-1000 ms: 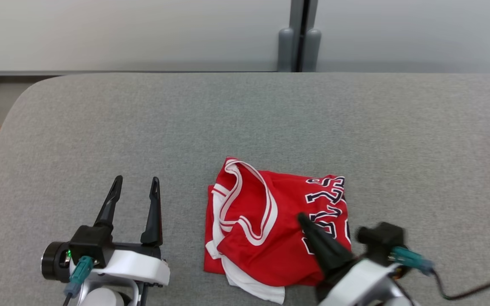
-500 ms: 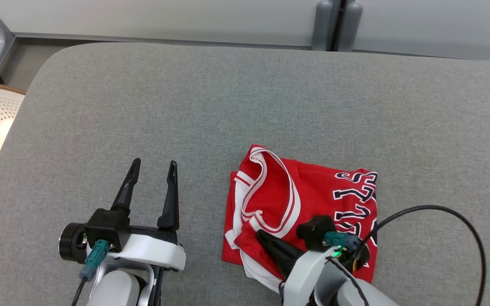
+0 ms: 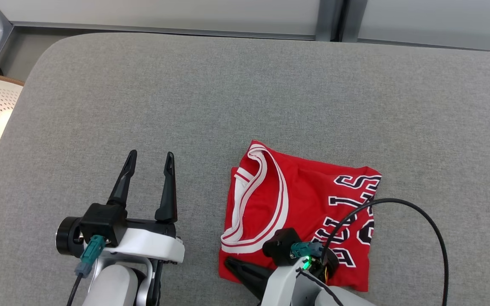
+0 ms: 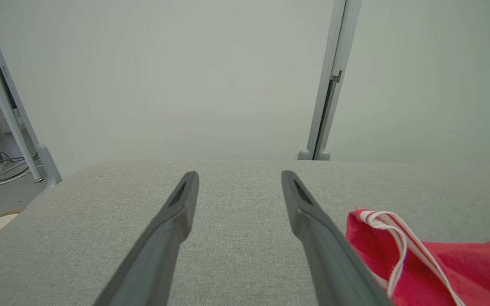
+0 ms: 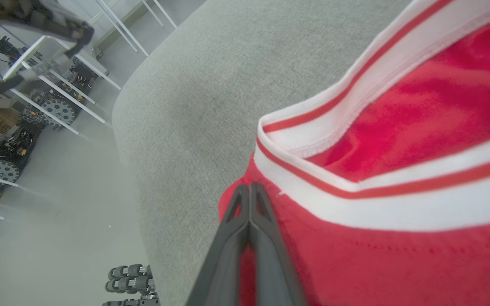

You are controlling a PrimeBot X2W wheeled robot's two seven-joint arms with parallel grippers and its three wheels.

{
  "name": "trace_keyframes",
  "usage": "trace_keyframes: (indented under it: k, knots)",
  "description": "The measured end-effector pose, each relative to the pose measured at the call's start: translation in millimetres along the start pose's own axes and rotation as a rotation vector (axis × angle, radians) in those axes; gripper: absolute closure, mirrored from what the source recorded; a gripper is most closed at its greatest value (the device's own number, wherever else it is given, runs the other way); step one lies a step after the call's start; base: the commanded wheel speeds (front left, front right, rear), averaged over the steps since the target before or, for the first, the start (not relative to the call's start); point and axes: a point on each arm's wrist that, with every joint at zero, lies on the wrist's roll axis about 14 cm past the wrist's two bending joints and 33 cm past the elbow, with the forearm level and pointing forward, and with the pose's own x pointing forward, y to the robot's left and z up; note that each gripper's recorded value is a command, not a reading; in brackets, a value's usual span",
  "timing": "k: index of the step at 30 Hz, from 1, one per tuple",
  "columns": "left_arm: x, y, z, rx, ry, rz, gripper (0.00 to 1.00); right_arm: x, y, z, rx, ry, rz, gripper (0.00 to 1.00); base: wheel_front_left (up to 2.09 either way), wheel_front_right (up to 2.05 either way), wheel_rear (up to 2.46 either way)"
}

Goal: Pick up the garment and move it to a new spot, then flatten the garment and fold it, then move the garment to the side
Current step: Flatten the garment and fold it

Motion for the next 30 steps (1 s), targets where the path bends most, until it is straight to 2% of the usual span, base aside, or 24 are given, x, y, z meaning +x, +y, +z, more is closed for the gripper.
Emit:
trace_keyframes:
  k: [3,6,8,9,10,16,20,26,30]
  knots:
    - [1.6,-0.4,0.1,-0.005,-0.002,0.002,0.00,-4.2,-1.0,11.2,0.007,-0.051,0.014,1.00,0.00,0.00,0.00]
    - [3.7,-1.2,1.4,-0.010,-0.008,0.003,0.00,-16.6,-9.5,42.7,0.005,-0.190,0.004,0.99,0.00,0.00,0.00]
    - [4.5,-2.9,2.1,-0.013,-0.011,-0.001,0.00,-32.2,-21.1,65.9,0.005,-0.294,-0.024,0.18,0.00,0.00,0.00]
    - [4.8,-4.5,2.3,-0.012,-0.012,-0.006,0.00,-41.9,-28.0,76.5,0.010,-0.344,-0.045,0.18,0.00,0.00,0.00]
    - [5.2,-5.4,2.4,-0.010,-0.013,-0.009,0.00,-53.0,-36.5,83.7,0.014,-0.387,-0.073,0.00,0.00,0.00,0.00]
    - [7.4,-8.9,3.9,0.003,-0.021,-0.029,0.00,-135.3,-90.6,122.5,0.009,-0.653,-0.312,0.00,0.00,0.00,0.00]
    - [9.2,-9.7,9.5,0.012,-0.038,-0.037,0.00,-189.5,-120.7,128.5,-0.021,-0.754,-0.504,0.00,0.00,0.00,0.00]
    - [3.8,-7.0,15.4,0.024,-0.053,-0.042,0.00,-259.7,-145.9,121.0,-0.063,-0.819,-0.756,0.00,0.00,0.00,0.00]
    - [-5.7,-4.7,13.5,0.033,-0.043,-0.049,0.00,-292.9,-148.8,107.8,-0.086,-0.812,-0.876,0.00,0.00,0.00,0.00]
